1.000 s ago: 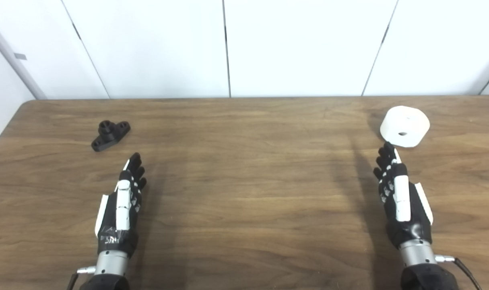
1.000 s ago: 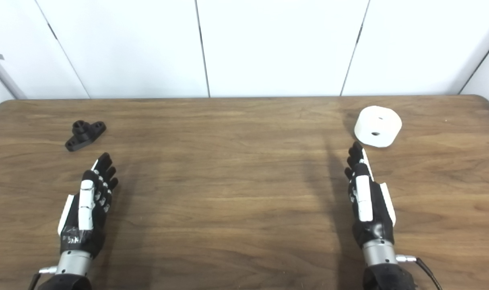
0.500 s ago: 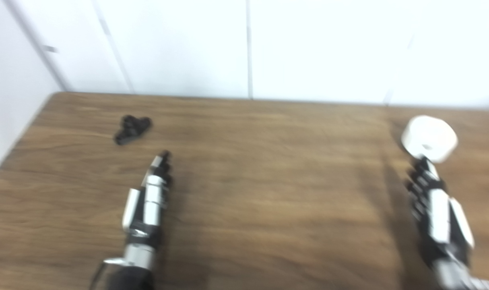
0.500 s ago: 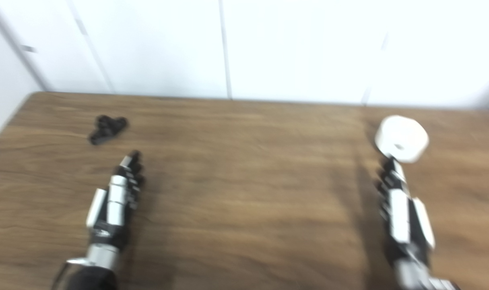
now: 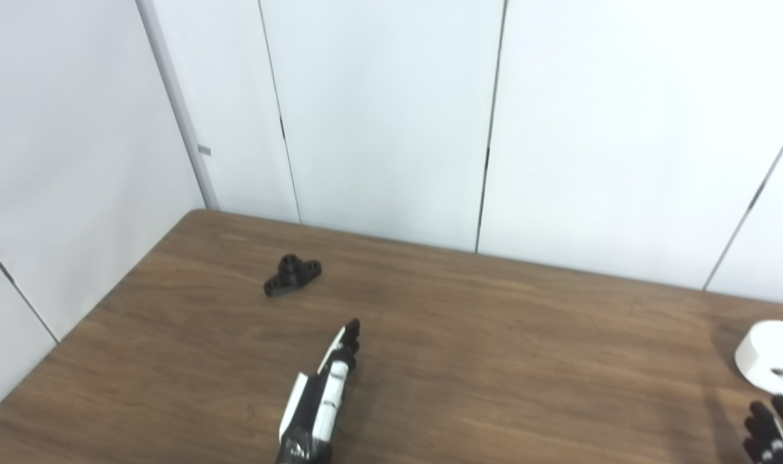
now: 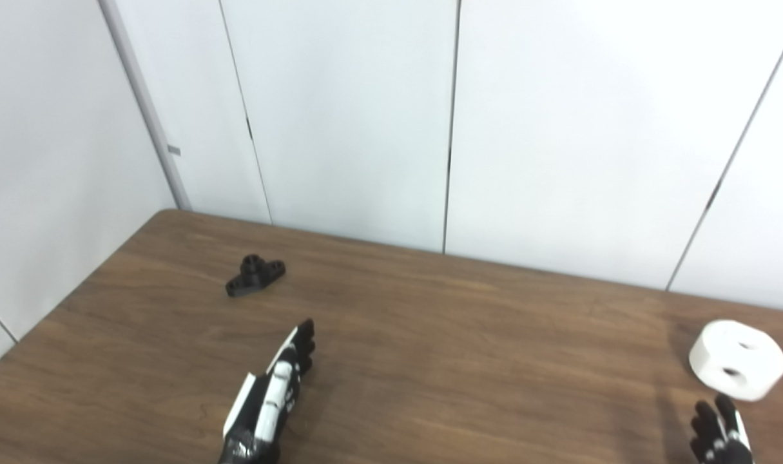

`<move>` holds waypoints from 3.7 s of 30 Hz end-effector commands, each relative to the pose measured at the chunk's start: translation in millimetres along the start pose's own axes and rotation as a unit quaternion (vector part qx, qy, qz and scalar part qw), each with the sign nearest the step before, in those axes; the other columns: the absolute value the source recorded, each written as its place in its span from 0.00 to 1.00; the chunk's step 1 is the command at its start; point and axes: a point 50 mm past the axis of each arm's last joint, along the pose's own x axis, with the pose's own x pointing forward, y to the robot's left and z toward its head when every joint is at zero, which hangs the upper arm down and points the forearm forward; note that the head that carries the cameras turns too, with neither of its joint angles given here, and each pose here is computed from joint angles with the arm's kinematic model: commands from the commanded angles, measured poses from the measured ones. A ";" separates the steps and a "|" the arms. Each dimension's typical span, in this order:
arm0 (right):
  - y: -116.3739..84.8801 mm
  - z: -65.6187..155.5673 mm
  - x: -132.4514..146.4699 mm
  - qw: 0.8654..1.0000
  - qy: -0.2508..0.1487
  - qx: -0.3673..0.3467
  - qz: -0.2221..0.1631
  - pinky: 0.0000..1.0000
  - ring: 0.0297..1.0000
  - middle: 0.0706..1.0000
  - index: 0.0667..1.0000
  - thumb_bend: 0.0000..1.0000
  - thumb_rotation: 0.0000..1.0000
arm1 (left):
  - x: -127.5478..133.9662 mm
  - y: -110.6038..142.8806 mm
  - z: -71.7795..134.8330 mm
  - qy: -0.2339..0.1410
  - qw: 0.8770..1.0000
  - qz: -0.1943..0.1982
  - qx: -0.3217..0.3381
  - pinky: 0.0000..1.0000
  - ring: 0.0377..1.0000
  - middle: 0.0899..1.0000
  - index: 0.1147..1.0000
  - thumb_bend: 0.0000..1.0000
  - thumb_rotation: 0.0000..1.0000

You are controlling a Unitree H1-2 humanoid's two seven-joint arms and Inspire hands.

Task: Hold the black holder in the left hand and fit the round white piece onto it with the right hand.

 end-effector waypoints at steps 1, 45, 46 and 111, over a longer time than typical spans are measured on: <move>-1.1 12.7 3.1 0.999 -0.041 0.000 0.000 1.00 0.94 0.93 0.97 0.60 0.96 | -1.3 -4.7 0.9 -0.010 1.000 -0.009 -0.001 1.00 1.00 1.00 1.00 0.41 1.00; 3.4 11.6 0.6 0.999 -0.034 0.003 -0.001 1.00 0.92 0.91 1.00 0.69 0.92 | 83.3 119.9 97.2 0.017 0.861 0.199 0.468 1.00 1.00 0.95 0.72 0.90 0.34; 3.5 11.6 0.5 0.999 -0.035 0.004 -0.001 1.00 0.92 0.91 1.00 0.69 0.92 | 87.5 123.2 97.0 0.022 0.858 0.204 0.471 1.00 1.00 0.95 0.72 0.90 0.33; 7.2 14.4 -3.5 0.998 -0.040 -0.020 0.032 1.00 0.99 0.98 1.00 0.63 0.97 | 217.5 142.5 39.1 0.131 0.852 0.169 0.477 1.00 1.00 0.92 0.70 0.86 0.30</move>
